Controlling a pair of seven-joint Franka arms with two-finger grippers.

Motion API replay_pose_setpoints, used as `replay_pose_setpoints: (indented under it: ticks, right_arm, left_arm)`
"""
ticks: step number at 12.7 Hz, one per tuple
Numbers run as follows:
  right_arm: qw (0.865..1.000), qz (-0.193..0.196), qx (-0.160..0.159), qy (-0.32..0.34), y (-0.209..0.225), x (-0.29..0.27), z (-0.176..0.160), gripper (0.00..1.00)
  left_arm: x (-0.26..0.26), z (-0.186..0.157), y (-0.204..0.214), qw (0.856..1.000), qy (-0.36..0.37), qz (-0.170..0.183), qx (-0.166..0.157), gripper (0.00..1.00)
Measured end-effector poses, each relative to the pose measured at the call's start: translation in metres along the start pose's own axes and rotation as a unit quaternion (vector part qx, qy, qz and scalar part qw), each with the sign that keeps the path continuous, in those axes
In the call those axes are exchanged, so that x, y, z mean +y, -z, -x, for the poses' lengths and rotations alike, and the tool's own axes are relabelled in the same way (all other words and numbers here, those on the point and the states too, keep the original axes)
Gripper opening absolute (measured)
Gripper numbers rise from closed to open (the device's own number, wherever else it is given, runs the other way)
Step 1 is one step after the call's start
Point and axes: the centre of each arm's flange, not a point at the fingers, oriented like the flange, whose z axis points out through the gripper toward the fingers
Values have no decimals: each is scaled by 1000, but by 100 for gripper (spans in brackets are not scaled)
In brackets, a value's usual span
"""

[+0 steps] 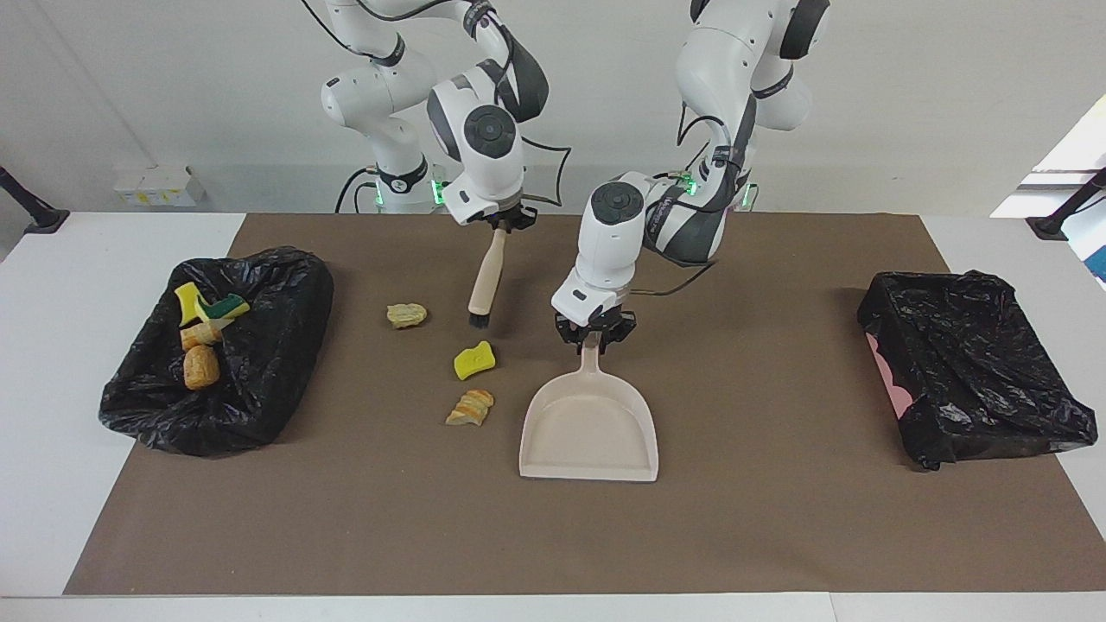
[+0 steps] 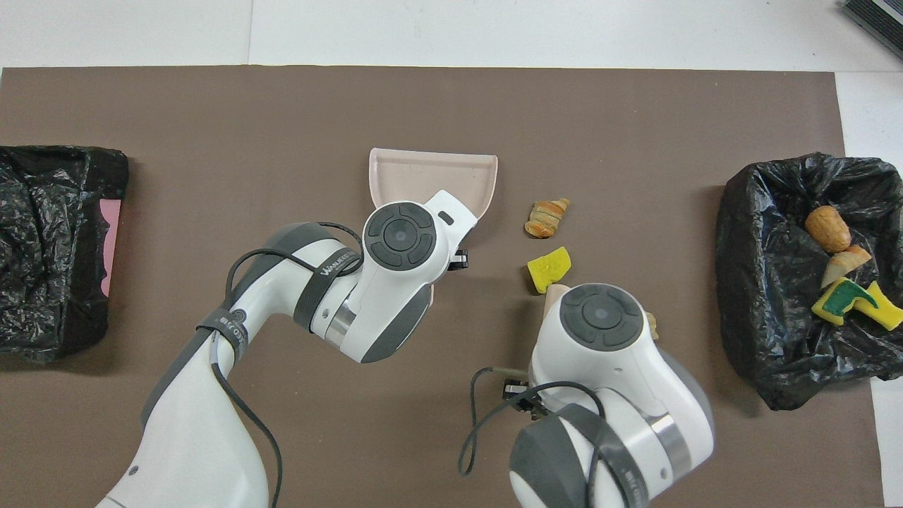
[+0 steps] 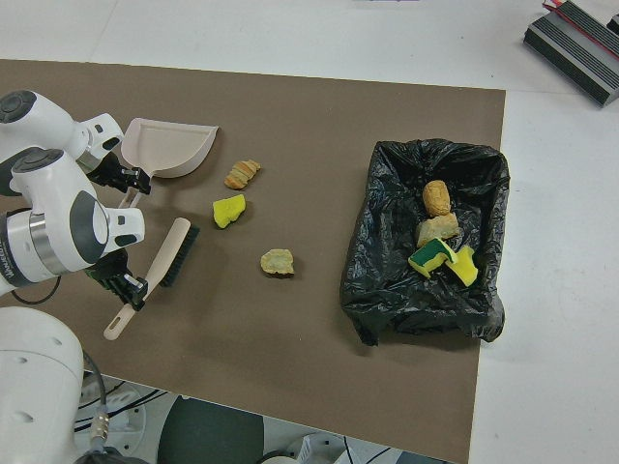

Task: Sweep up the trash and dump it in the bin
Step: 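Grasp the dustpan with the left gripper while the right gripper reaches the brush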

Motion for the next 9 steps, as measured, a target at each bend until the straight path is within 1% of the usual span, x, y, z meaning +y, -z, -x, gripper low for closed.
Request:
replay_pose_setpoints:
  ticks: [2,4,6,7,9]
  right_arm:
    - [1000,14,6,-16,1,33,-28,26]
    - [999,29,9,-37,0,59,-47,26]
    - [997,41,-5,-58,-4,82,-57,26]
    - [996,52,-15,-66,-9,93,-59,26]
    - [995,63,-30,-74,-32,110,-53,26]
  left_arm:
    - [-1,-1,0,1000,1,0,1,31]
    - [-5,-4,3,1000,-10,-1,3,31]
    - [-15,-8,15,998,-67,-7,0,31]
    - [-26,-11,25,995,-98,-13,-9,31]
    - [-55,-19,47,987,-156,-22,-25,31]
